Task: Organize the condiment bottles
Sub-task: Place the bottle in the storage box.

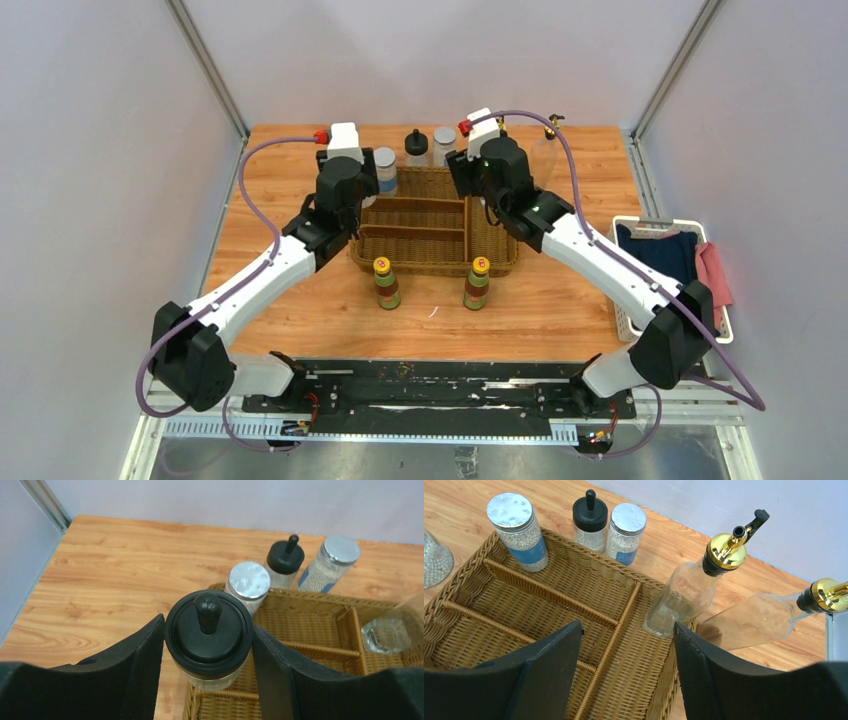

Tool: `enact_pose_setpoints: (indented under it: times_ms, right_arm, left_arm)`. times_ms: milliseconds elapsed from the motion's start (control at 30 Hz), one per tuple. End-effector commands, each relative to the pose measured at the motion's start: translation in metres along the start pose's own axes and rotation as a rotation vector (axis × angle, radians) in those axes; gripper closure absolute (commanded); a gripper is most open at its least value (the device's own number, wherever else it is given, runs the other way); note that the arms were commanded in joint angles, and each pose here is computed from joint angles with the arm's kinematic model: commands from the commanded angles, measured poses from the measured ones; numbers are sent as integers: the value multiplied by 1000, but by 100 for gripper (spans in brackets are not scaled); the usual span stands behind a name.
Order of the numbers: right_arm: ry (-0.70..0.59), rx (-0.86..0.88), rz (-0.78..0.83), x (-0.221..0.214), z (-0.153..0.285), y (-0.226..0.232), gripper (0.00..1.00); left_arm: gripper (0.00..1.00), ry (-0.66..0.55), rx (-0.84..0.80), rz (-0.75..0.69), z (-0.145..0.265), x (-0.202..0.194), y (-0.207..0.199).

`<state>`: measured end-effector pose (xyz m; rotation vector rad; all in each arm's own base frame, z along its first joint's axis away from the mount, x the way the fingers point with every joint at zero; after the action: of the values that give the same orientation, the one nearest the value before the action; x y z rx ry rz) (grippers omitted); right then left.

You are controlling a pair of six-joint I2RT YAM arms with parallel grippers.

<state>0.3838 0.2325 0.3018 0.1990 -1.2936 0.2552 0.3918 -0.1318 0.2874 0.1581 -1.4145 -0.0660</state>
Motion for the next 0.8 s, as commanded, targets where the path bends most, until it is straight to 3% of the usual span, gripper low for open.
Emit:
enact_pose_setpoints:
  times_ms: [0, 767]
  right_arm:
    - [-10, -7, -24, -3, 9, 0, 30]
    - [7, -12, -2, -21, -2, 2, 30]
  left_arm:
    - [100, -44, 25, 58, 7, 8, 1]
    - [100, 59, -13, 31, -16, -55, -42]
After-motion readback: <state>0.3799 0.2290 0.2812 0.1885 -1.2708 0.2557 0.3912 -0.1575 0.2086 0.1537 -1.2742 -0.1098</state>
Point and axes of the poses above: each gripper's point midway between its finger pads, its own z axis back along the fingers, its own y axis along the line the jaws close on, x = y × z, the point moved 1 cm from there along z, back along the fingers, and after that the axes turned 12 degrees about -z, right-handed, at the moved point
